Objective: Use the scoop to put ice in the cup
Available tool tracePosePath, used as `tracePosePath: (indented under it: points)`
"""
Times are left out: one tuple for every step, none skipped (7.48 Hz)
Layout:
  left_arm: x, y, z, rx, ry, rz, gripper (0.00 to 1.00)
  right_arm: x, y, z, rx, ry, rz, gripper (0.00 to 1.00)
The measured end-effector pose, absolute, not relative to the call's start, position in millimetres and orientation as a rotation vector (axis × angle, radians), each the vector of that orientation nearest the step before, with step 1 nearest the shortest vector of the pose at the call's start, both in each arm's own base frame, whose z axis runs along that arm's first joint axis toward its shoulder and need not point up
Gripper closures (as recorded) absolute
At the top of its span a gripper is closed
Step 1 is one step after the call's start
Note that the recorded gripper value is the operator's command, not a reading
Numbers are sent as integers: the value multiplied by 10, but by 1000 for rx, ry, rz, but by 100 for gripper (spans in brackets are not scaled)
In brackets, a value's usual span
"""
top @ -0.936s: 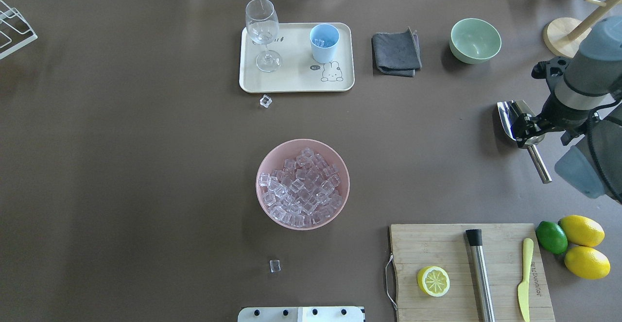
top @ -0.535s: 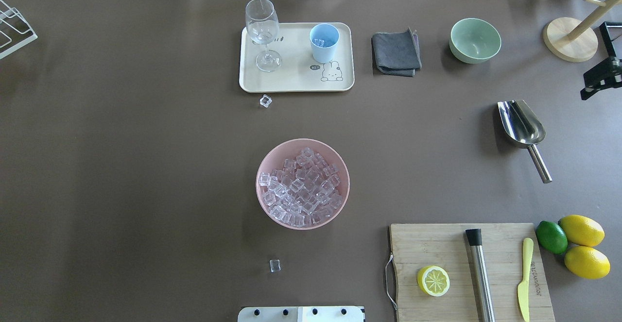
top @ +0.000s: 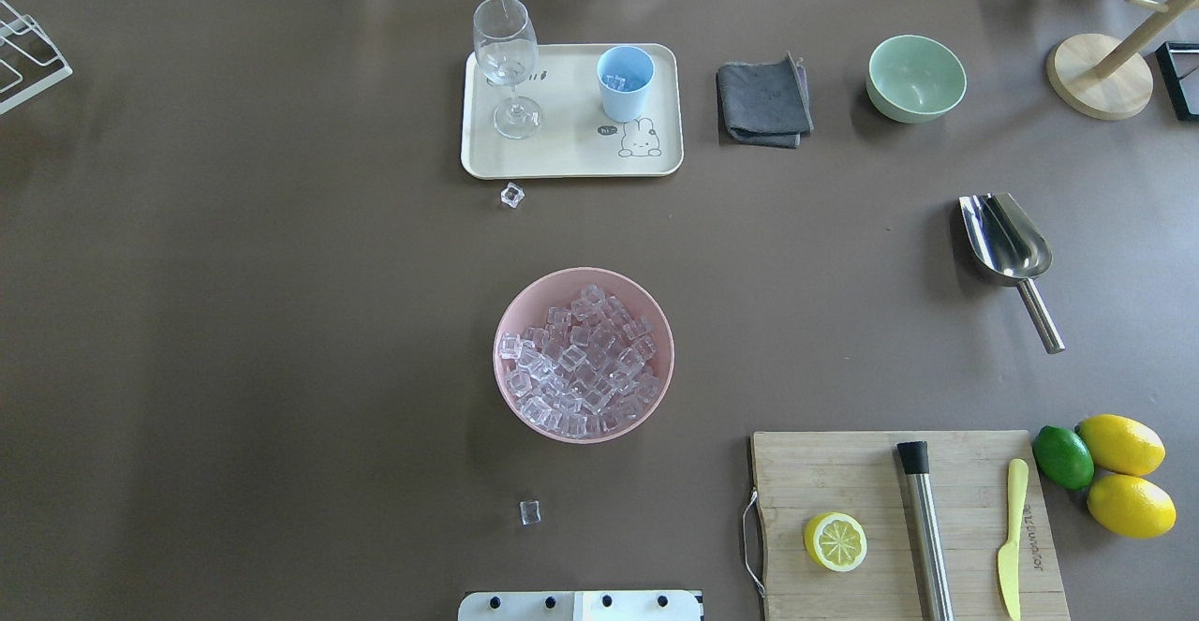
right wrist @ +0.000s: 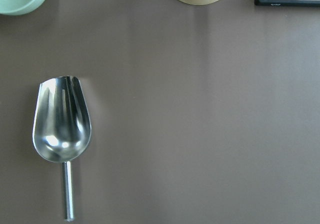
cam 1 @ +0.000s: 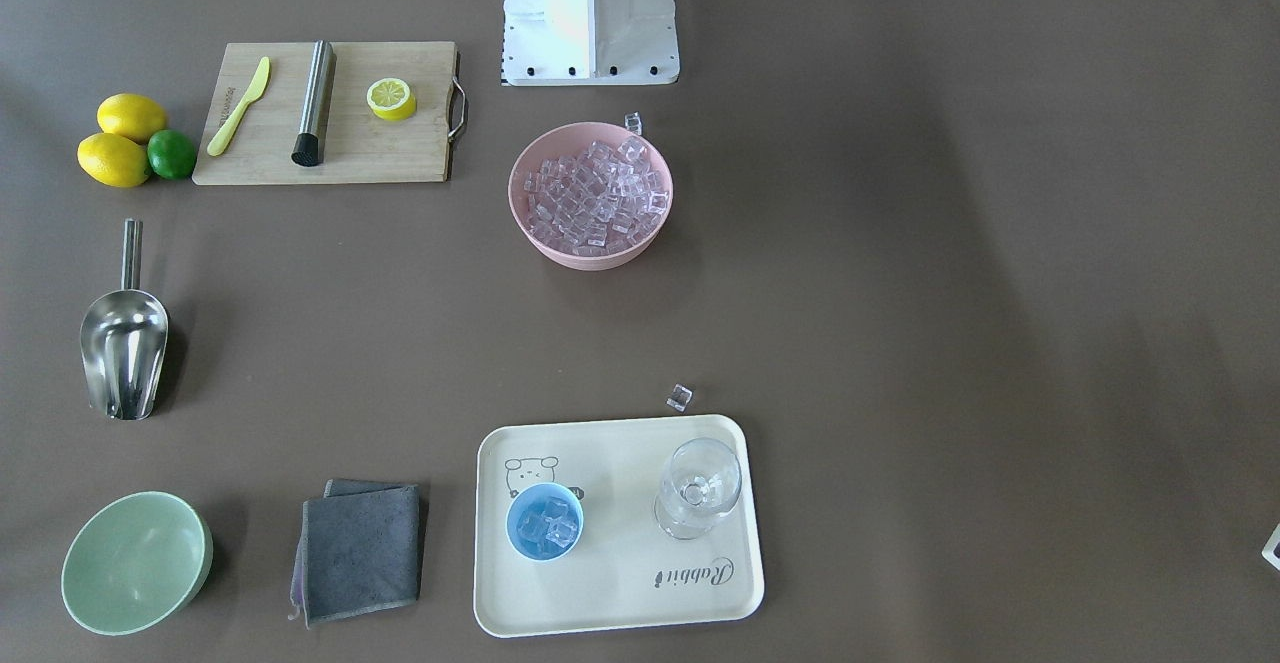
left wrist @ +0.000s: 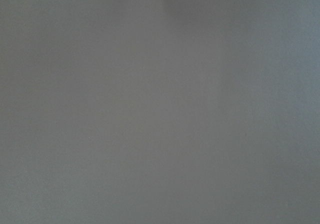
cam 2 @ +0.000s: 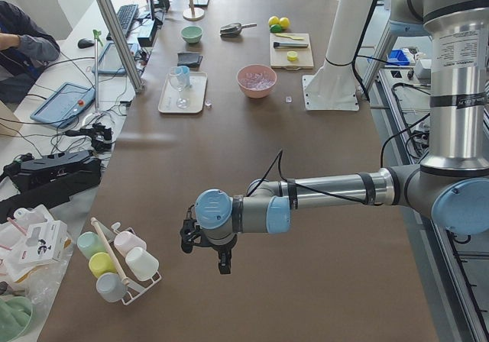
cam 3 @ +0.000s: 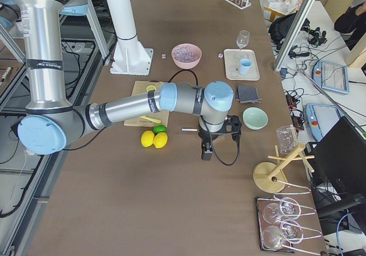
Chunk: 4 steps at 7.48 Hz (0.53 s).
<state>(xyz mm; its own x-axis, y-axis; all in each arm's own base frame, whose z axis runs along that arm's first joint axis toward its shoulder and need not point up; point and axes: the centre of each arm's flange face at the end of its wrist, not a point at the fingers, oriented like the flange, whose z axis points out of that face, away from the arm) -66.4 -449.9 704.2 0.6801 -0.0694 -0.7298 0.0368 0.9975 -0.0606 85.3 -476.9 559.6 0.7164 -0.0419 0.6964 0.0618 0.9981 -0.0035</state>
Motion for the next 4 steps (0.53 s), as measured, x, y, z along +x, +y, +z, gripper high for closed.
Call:
tracePosePath:
  points:
    - [-663, -4501, 7039, -41, 821, -58, 2, 1051, -4613, 5927, -46, -780, -68, 0]
    - [-663, -4503, 7036, -40, 822, -58, 2, 1151, -4502, 6170, -62, -787, -65, 0]
    - [-662, -4505, 7031, -38, 822, -56, 2, 1191, -4431, 6363, -59, -788, -68, 0]
    - [-662, -4505, 7030, -38, 822, -55, 2, 1201, -4403, 6488, -43, -786, -74, 0]
